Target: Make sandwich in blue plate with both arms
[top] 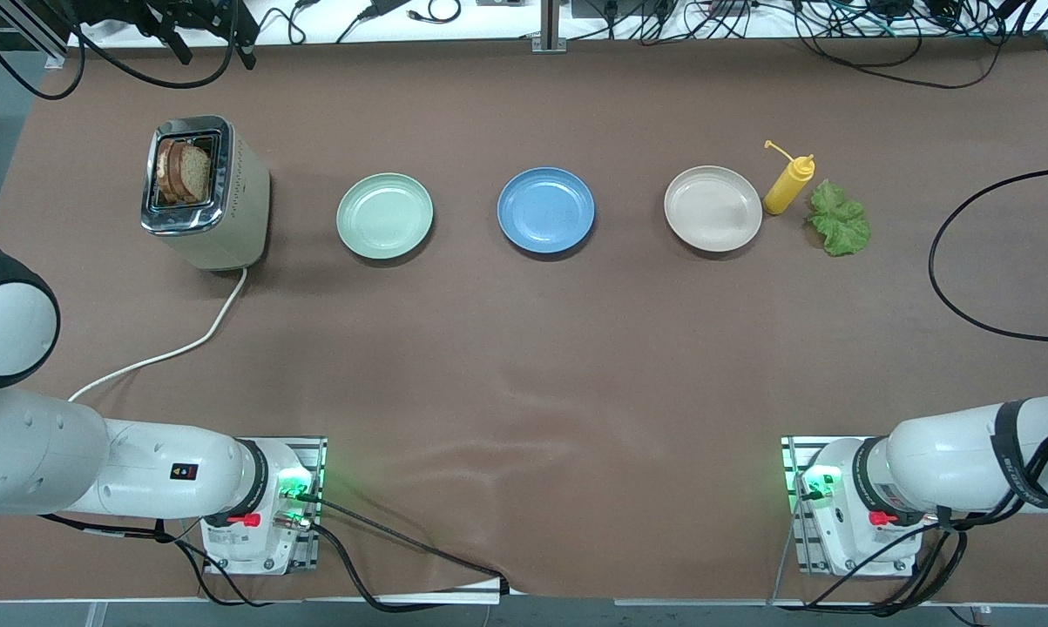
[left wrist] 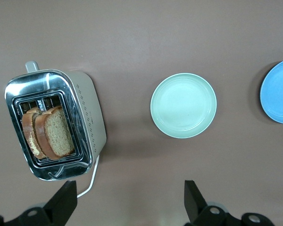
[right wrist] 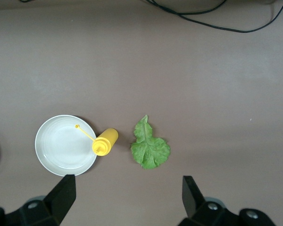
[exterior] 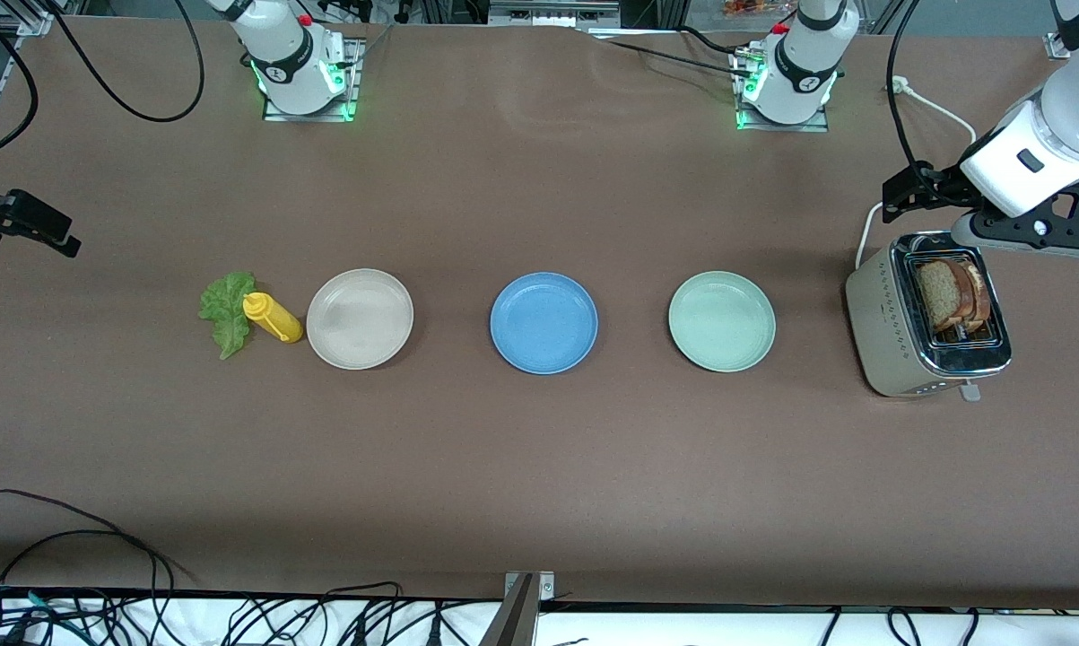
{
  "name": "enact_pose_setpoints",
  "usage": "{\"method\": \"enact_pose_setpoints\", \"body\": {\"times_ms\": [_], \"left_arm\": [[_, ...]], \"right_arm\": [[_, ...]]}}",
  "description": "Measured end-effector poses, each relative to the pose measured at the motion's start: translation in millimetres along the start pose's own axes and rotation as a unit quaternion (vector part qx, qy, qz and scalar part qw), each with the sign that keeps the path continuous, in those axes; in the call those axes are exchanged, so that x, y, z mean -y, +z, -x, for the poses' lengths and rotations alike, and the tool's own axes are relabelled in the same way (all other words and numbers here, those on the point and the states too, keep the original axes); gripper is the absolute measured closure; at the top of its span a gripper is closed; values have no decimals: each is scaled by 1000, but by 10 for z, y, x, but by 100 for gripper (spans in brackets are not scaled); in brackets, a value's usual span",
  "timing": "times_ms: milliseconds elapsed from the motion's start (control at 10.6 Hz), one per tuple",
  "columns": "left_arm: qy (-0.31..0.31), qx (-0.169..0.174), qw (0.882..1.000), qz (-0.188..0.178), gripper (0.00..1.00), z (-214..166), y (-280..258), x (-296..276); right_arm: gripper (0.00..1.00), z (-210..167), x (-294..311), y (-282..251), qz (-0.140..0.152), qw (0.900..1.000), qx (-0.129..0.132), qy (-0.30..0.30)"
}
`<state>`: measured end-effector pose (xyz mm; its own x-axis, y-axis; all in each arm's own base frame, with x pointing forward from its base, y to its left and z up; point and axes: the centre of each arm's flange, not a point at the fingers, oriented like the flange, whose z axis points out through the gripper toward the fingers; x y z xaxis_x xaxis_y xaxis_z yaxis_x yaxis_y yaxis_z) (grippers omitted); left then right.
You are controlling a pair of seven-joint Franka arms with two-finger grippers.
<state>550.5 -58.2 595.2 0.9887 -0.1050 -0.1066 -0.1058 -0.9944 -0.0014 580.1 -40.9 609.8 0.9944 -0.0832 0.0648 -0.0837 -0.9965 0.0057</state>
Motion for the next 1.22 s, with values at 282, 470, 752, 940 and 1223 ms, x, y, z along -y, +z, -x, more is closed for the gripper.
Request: {"method": "enact_pose_setpoints", "body": {"times_ms": [282,470,752,940,1223], "left_arm": [[0,0,1000,0,0,0,2,0],[0,0,1000,0,0,0,3,-3],[0,1,1000,0,0,0,5,-3],[0,2,1000,0,0,-7,20,5],[-1,6,1000,0,0,-38,70,28]], "right_arm": [[0,0,0,0,0,1000,0,0],[0,0,0,0,0,1000,0,0],[0,0,0,0,0,1000,0,0],[0,0,0,0,0,1000,0,0],[0,0,0,0,0,1000,0,0]]}}
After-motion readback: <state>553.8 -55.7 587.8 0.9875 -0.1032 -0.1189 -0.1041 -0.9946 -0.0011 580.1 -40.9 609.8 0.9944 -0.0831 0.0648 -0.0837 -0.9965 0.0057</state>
